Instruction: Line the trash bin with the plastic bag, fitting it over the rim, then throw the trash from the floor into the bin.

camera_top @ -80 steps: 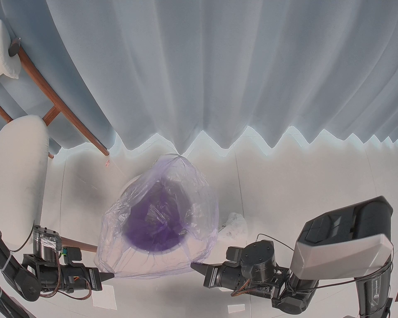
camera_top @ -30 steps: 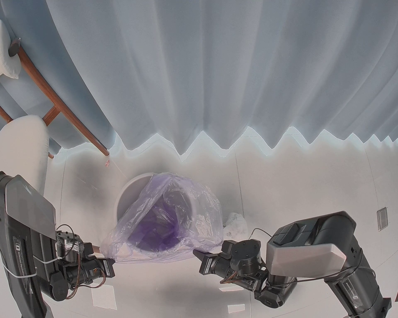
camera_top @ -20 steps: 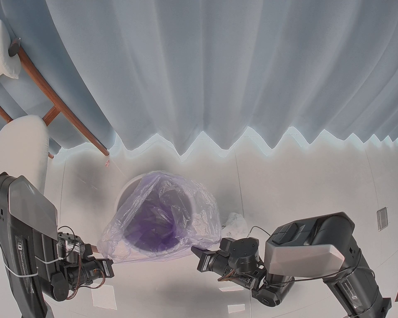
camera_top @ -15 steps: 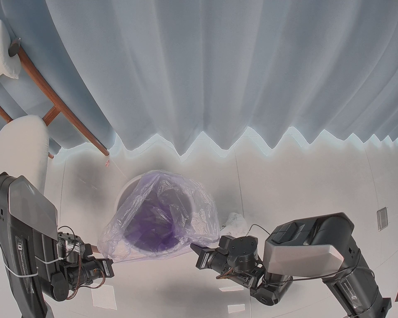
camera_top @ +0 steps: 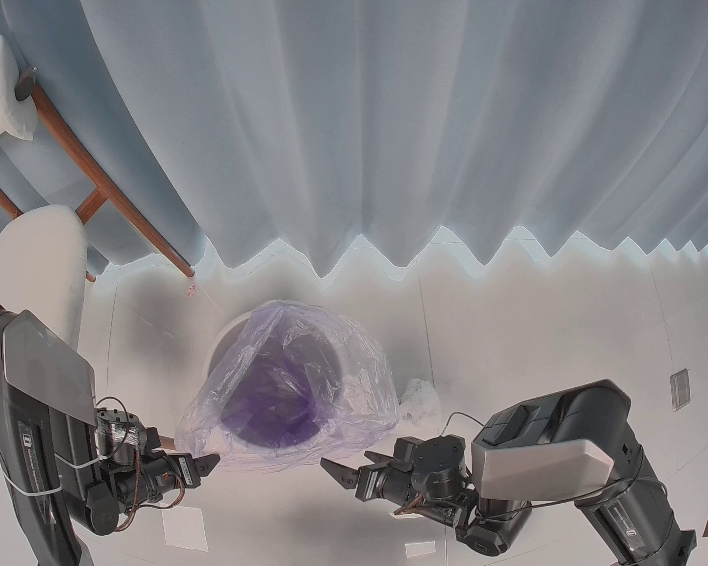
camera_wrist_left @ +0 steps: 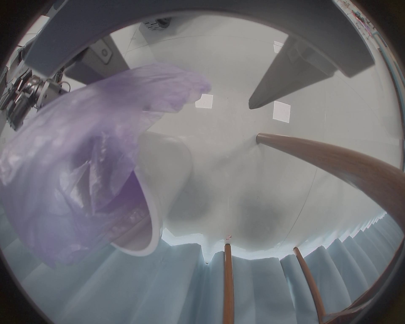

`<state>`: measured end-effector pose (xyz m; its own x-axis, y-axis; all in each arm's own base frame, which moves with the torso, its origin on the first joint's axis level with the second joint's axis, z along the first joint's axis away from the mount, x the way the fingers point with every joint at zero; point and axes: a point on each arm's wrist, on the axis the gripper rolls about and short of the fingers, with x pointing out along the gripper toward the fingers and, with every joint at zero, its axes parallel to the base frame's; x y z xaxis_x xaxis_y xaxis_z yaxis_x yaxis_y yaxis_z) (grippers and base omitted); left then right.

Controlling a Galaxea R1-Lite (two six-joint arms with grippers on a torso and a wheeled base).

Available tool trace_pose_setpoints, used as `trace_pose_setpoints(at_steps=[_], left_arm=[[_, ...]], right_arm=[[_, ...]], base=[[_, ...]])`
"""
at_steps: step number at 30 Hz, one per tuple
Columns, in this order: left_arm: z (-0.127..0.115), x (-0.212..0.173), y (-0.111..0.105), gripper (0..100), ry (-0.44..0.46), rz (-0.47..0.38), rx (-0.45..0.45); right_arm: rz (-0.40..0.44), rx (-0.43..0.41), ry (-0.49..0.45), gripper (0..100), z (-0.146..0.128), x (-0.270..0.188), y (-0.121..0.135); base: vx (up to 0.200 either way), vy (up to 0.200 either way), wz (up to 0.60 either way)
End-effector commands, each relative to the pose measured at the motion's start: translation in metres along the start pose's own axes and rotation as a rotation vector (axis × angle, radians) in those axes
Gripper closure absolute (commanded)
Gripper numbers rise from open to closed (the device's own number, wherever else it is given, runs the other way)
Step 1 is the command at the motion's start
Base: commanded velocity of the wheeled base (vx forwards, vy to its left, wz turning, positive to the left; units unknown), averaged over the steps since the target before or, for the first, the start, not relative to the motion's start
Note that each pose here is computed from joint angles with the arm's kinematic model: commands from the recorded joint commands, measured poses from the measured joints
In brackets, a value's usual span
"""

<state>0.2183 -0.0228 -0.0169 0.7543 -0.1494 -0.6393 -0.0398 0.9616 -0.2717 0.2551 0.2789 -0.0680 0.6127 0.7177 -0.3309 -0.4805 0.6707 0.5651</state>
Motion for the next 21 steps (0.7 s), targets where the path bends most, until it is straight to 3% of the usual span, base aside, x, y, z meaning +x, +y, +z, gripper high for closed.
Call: trace_pose_setpoints(at_steps=[1, 5, 9, 13, 19, 21], left_arm=[[0.007, -0.014, -0.007, 0, -0.037, -0.021, -0.002], [0.007, -0.022, -0.012, 0, -0.016, -0.023, 0.003], [0.005, -0.056, -0.034, 0, 0.063, -0.109, -0.058], [0.000, -0.092, -0.044, 0, 0.098, -0.152, -0.020], [-0.003, -0.139, -0.044, 0, 0.029, -0.239, 0.008], [-0.004, -0.154, -0.046, 0, -0.011, -0.305, 0.019]], right_arm=[[0.038, -0.014, 0.074, 0, -0.012, -0.022, 0.010], [0.038, -0.010, 0.076, 0, -0.011, -0.026, 0.010], [0.070, 0.014, 0.141, 0, -0.008, -0.046, 0.014], [0.108, 0.045, 0.181, 0, 0.000, -0.062, 0.021], [0.096, 0.054, 0.188, 0, 0.003, -0.078, 0.022], [0.097, 0.059, 0.184, 0, 0.006, -0.083, 0.024]], base=[[0.000, 0.000, 0.00], [0.000, 0.000, 0.00], [0.000, 0.000, 0.00], [0.000, 0.000, 0.00], [0.000, 0.000, 0.00], [0.000, 0.000, 0.00]])
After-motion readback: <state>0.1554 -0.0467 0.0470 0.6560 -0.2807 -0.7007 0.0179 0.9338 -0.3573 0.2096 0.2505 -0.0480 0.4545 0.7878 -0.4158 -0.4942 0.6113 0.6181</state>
